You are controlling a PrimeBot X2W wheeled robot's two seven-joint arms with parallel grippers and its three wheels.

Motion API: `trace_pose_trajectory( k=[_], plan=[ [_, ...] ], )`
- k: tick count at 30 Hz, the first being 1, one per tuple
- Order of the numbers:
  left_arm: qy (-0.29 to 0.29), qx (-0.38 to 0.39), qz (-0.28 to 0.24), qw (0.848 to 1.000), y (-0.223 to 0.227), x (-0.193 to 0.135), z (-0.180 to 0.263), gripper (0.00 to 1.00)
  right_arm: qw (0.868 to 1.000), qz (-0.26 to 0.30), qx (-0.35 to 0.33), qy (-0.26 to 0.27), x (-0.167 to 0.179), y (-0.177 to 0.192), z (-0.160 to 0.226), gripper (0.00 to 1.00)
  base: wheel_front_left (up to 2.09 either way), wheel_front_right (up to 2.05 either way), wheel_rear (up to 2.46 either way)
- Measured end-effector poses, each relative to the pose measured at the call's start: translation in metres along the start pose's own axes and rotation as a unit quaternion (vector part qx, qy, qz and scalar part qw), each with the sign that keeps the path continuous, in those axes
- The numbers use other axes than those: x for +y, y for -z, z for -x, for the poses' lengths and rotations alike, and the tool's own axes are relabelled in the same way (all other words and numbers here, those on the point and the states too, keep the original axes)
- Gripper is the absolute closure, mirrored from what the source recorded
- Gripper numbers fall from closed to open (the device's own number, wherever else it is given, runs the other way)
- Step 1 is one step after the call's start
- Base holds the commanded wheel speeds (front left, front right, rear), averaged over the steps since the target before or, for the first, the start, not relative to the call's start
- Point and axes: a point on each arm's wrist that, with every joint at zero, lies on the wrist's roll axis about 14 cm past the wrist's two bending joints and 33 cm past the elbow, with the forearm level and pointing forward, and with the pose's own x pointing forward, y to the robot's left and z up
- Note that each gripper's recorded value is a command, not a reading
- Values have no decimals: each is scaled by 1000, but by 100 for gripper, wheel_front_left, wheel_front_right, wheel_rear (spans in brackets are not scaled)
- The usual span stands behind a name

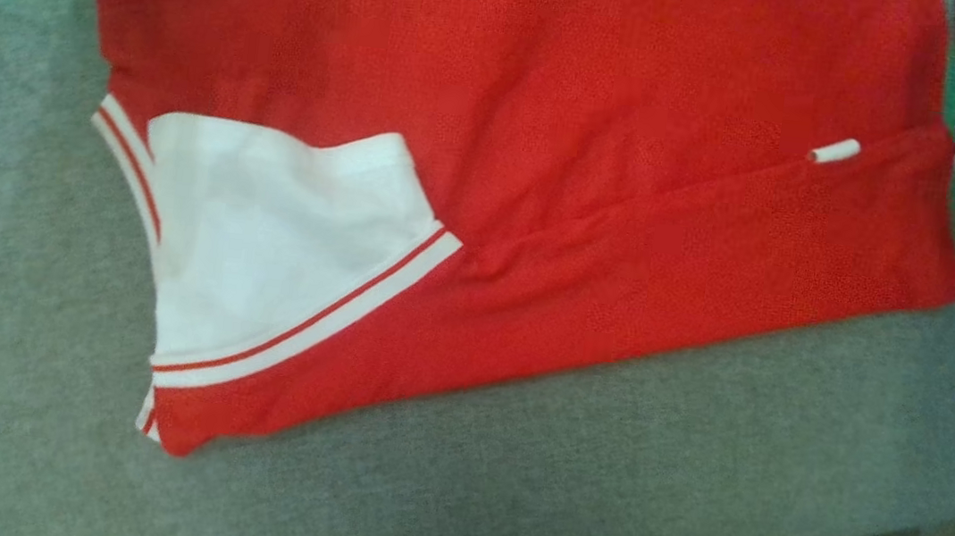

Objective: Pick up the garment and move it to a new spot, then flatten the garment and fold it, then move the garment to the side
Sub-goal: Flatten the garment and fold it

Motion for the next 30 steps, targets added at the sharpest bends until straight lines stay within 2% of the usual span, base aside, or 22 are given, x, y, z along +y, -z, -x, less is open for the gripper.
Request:
trace_pose_trajectory(
  k=[7, 13, 15, 16, 17, 19, 20, 26, 30],
  plan=[
    [8, -14, -14, 1000, 0, -4, 5, 100, 997, 42, 68, 0, -4, 12, -40, 0, 0, 0, 0],
    [6, -13, -16, 1000, 5, -1, 8, 100, 993, 66, 97, -9, 1, 21, -58, 0, 0, 0, 0],
    [5, -13, -17, 1000, 6, 0, 10, 100, 993, 71, 99, -14, 3, 20, -61, 20, 0, 0, 0],
    [4, -13, -19, 1000, 6, 0, 10, 100, 992, 72, 100, -17, 5, 20, -62, 36, 0, 0, 0],
    [4, -13, -22, 1000, 6, 0, 11, 100, 992, 72, 103, -21, 7, 21, -62, 64, 0, 0, 0],
    [5, -15, -23, 1000, 4, -1, 12, 100, 991, 73, 111, -27, 11, 24, -62, 91, 0, 0, 0],
    [5, -16, -24, 1000, 3, -2, 12, 100, 991, 72, 112, -29, 12, 24, -62, 100, 0, 0, 0],
    [1, -22, -31, 999, 0, 0, 14, 100, 990, 83, 112, -32, 8, 20, -59, 100, 0, 0, 0],
    [-10, -50, -49, 998, -9, 4, 18, 100, 993, 80, 84, -32, 8, 9, -60, 100, 0, 0, 0]
  ],
)
